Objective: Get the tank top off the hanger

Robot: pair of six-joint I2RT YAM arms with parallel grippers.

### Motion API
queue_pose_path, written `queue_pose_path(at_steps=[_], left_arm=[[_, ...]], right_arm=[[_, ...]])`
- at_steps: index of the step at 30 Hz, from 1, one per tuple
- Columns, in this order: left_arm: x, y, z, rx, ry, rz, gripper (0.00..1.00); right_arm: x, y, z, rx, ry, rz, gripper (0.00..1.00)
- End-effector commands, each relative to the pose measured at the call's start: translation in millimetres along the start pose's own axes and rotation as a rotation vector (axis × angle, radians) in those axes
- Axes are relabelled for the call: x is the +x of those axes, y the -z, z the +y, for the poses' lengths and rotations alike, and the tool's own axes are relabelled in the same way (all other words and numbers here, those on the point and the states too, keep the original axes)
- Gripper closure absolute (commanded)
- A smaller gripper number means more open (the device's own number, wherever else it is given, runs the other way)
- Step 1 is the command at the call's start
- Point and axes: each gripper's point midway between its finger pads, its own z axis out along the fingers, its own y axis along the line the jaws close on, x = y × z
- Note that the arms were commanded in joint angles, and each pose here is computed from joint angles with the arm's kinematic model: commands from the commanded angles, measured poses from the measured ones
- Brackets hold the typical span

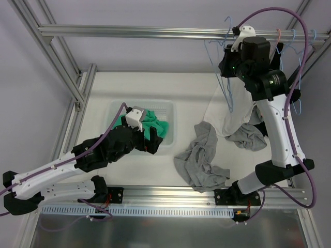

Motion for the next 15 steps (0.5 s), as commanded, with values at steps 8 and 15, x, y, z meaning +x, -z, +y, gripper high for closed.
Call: queue_pose_path(at_steps=[8,15], left_arm=[[17,-2,-7,0.052,-0.001,0.062,0.01],[19,-12,-38,0.165,-0.056,0.14,0.01]], right_arm=[[33,-27,-9,0.062,-0.029,0.054,1.0],[49,-9,-8,0.028,-0.05,0.034,0.97]])
